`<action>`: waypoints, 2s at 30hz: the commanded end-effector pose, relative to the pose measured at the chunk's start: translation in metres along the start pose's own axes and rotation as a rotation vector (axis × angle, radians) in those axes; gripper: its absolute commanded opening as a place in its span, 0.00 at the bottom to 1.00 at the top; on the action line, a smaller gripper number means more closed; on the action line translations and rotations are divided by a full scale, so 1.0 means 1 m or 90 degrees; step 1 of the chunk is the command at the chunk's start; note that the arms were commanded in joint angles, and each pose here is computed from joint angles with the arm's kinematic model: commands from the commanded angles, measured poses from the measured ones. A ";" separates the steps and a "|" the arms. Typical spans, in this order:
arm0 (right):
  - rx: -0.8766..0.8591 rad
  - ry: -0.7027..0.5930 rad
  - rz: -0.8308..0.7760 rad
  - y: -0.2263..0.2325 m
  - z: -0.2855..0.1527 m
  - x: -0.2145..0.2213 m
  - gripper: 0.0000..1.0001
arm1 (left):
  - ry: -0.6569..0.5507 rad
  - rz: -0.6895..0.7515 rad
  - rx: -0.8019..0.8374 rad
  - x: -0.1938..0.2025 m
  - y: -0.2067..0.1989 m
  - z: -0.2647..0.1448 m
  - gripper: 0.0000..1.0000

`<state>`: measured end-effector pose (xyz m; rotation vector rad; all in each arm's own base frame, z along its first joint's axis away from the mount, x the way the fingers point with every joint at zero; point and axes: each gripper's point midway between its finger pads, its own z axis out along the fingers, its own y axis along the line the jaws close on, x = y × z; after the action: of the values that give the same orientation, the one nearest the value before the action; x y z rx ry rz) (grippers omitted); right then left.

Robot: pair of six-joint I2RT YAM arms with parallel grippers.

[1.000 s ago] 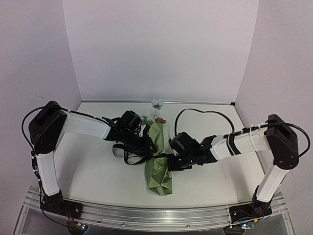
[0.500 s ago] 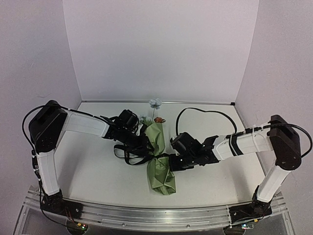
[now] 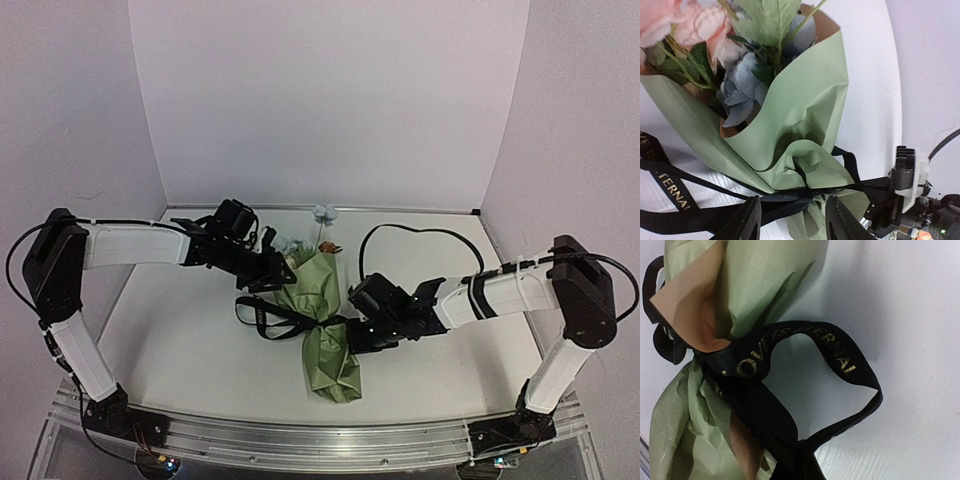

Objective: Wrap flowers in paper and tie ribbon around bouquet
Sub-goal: Tie the ribbon around the folded bouquet.

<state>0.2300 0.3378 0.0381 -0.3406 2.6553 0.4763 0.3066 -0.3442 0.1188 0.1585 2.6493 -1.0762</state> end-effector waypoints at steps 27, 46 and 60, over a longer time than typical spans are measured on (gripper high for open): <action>-0.027 -0.023 0.013 0.024 -0.002 -0.012 0.00 | 0.097 0.214 -0.166 0.057 -0.020 0.044 0.37; -0.027 -0.027 0.010 0.026 -0.002 -0.015 0.00 | 0.118 0.223 -0.206 0.068 -0.004 0.054 0.29; 0.009 -0.032 -0.009 0.010 -0.008 -0.010 0.00 | 0.073 0.222 -0.255 0.054 0.009 0.042 0.00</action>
<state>0.2275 0.3516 0.0435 -0.3313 2.6428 0.5078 0.2517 -0.3778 0.0563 0.6297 2.7737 -0.5009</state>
